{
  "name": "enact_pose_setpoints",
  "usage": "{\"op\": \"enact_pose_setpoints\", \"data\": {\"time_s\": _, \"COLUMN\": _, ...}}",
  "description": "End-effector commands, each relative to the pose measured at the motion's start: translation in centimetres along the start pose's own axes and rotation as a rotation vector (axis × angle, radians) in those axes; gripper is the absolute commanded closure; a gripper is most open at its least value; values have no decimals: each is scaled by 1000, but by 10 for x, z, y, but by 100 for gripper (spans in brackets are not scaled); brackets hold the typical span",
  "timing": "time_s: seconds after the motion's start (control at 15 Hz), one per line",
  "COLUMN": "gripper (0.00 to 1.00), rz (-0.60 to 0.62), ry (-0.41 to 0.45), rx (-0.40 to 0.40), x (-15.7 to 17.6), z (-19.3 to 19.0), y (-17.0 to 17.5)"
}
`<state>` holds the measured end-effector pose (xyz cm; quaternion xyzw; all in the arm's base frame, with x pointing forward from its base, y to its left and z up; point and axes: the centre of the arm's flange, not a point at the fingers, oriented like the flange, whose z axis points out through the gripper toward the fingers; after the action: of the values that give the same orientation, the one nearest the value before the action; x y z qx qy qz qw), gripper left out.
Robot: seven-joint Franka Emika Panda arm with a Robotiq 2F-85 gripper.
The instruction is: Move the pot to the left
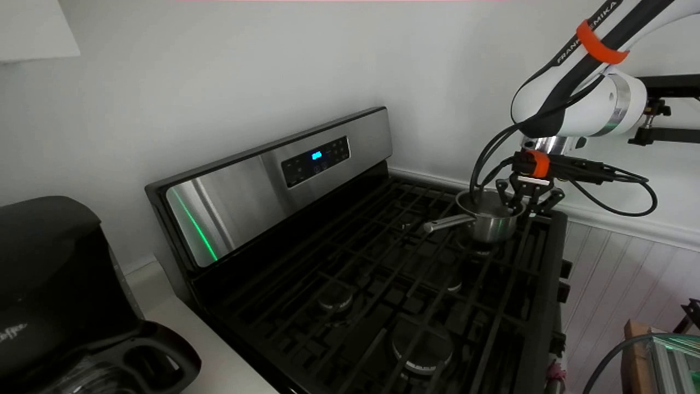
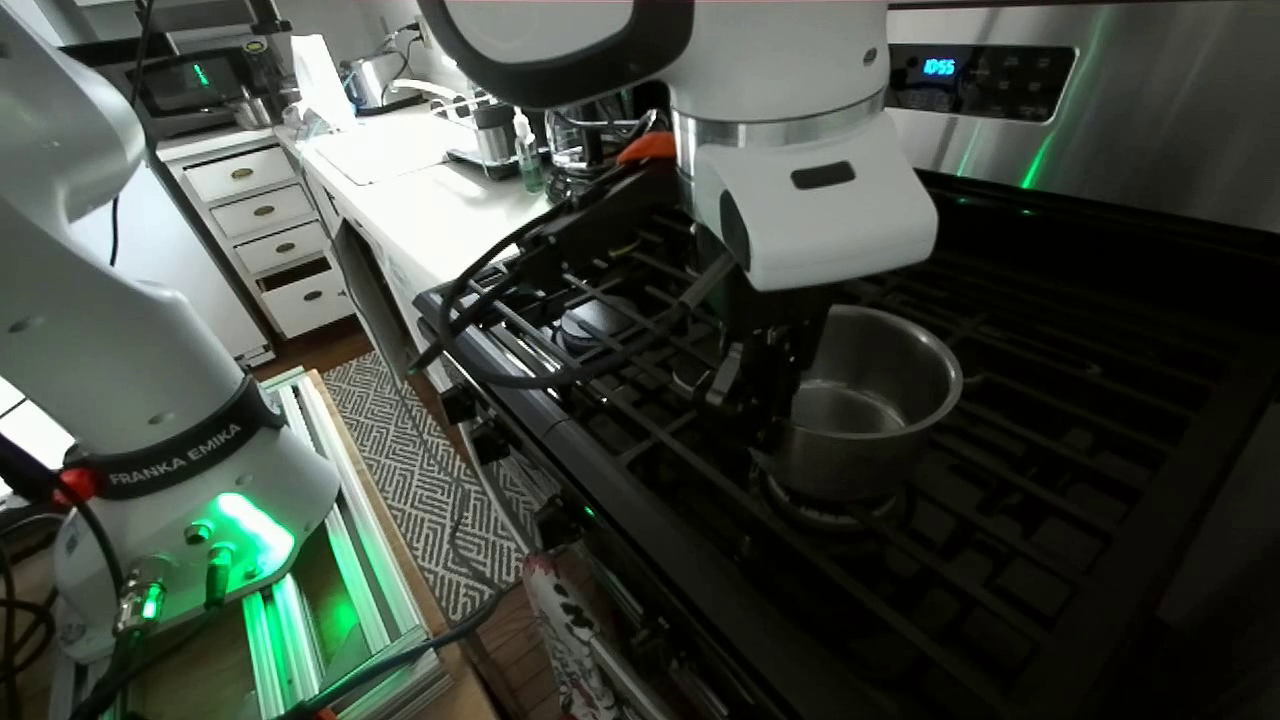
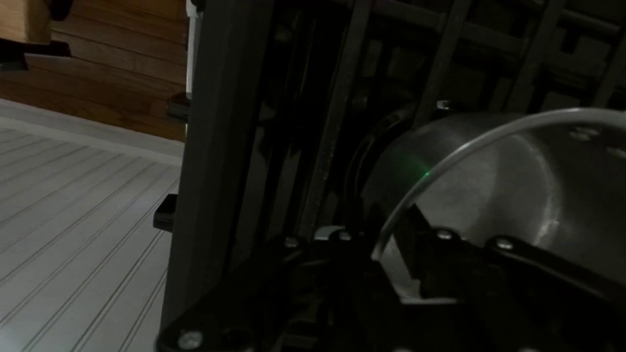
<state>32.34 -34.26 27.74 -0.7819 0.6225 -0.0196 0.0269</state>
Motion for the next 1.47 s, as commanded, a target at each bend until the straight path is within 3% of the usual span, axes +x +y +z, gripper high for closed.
{"op": "enact_pose_setpoints", "data": {"time_s": 0.0, "gripper": 100, "rz": 2, "ry": 3, "rx": 20, "x": 11, "z": 4, "y": -4}}
{"op": "enact_pose_setpoints", "data": {"time_s": 0.6, "gripper": 98, "rz": -28, "ry": -5, "rx": 38, "x": 9, "z": 0, "y": -9}}
{"op": "enact_pose_setpoints", "data": {"time_s": 1.4, "gripper": 98, "rz": -296, "ry": -18, "rx": -11, "x": -49, "z": -22, "y": -68}}
